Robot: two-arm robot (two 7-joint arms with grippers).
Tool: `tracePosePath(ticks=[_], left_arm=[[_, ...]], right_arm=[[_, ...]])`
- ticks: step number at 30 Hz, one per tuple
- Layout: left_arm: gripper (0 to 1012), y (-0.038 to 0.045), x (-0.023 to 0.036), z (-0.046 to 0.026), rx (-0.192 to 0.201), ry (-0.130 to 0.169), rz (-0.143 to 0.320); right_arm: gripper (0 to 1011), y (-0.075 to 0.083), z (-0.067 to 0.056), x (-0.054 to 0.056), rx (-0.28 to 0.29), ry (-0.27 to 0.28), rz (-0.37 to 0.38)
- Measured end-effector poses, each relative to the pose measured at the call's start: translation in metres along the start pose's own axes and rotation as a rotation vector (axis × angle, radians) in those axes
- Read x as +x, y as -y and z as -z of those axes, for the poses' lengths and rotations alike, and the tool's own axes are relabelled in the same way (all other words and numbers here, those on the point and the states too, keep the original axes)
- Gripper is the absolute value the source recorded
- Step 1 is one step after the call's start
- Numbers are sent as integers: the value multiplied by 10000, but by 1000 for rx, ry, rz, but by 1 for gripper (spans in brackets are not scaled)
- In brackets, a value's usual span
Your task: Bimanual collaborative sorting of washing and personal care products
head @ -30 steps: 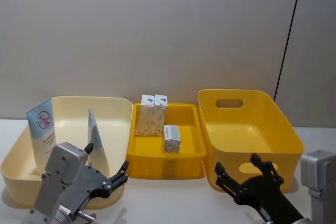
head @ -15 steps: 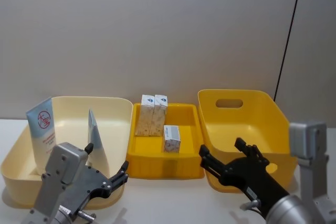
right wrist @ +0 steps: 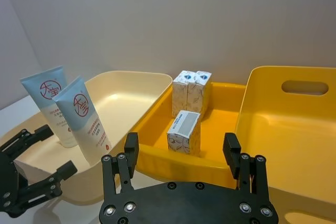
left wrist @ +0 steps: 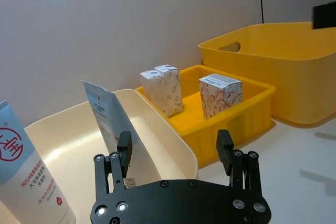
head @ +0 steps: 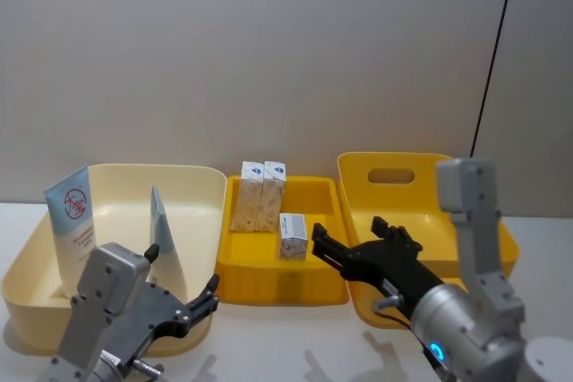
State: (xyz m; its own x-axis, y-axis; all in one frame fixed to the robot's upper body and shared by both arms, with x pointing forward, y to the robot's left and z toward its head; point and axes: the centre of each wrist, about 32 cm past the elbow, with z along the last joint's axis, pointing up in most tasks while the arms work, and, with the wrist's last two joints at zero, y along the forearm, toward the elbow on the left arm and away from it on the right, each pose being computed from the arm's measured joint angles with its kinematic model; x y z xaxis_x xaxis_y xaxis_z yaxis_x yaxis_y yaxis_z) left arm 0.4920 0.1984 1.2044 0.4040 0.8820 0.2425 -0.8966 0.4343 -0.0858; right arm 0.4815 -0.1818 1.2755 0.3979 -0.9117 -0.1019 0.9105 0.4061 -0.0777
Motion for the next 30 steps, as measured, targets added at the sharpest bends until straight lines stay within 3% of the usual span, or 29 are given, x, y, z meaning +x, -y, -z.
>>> tracePosePath(ticks=[19,30], left_arm=[[999,0,0,0,0,0,0],[1000,0,0,0,0,0,0]], right_arm=[[1001,-699,-363,-88,-231,9,20],[1001,-955,-503,-127,-314,18,67]])
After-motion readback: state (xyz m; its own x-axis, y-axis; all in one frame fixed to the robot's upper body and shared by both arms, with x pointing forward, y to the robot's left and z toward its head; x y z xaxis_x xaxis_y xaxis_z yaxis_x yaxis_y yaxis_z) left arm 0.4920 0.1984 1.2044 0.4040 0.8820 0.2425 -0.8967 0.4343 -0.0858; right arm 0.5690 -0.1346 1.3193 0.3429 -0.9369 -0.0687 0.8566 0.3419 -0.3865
